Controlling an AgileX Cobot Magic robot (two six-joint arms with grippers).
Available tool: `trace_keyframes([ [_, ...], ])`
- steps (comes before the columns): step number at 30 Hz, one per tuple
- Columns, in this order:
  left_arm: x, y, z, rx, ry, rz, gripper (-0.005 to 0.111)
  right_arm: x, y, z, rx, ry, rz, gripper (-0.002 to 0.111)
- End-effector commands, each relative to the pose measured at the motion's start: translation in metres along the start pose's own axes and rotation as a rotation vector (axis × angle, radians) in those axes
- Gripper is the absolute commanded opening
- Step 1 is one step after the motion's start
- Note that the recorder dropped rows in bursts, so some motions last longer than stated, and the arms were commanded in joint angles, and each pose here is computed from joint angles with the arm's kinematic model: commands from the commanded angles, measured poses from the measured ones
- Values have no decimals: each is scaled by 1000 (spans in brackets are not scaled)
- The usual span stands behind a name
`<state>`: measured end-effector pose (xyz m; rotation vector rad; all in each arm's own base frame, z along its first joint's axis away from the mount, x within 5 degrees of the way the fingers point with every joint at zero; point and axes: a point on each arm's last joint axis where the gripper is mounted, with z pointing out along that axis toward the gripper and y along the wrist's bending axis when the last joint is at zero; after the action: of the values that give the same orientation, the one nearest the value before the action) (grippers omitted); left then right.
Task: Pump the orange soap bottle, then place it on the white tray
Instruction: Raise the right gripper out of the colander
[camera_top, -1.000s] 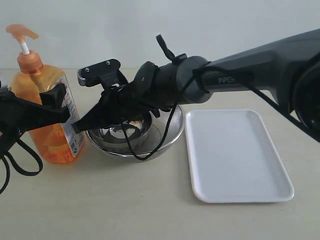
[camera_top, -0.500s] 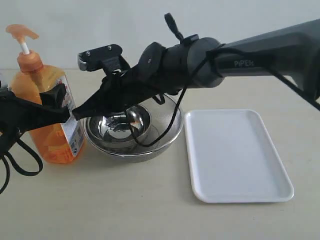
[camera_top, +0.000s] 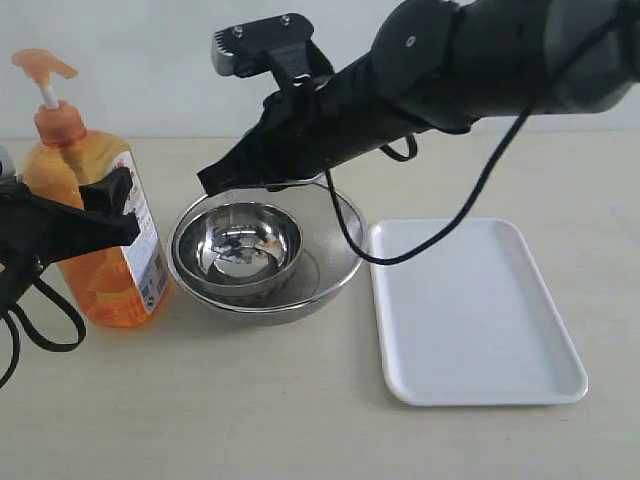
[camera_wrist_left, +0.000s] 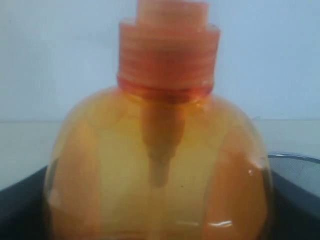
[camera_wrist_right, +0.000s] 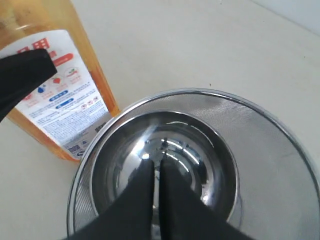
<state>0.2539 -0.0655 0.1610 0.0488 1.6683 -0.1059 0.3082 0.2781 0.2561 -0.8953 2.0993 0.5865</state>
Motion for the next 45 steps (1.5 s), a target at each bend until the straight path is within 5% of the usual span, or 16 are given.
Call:
trace_keyframes([
  [1, -10, 0, 2, -1, -76, -2, 5, 0, -8, -29, 34, -26, -13, 0],
  [28, -11, -1, 2, 9, -87, -4, 5, 9, -9, -40, 42, -10, -18, 0],
  [34, -8, -9, 10, 67, -8, 268, 5, 8, -9, -40, 48, -15, -23, 0],
  [45, -6, -13, 12, 118, 22, 513, 5, 2, -14, -41, 99, -68, -58, 0],
])
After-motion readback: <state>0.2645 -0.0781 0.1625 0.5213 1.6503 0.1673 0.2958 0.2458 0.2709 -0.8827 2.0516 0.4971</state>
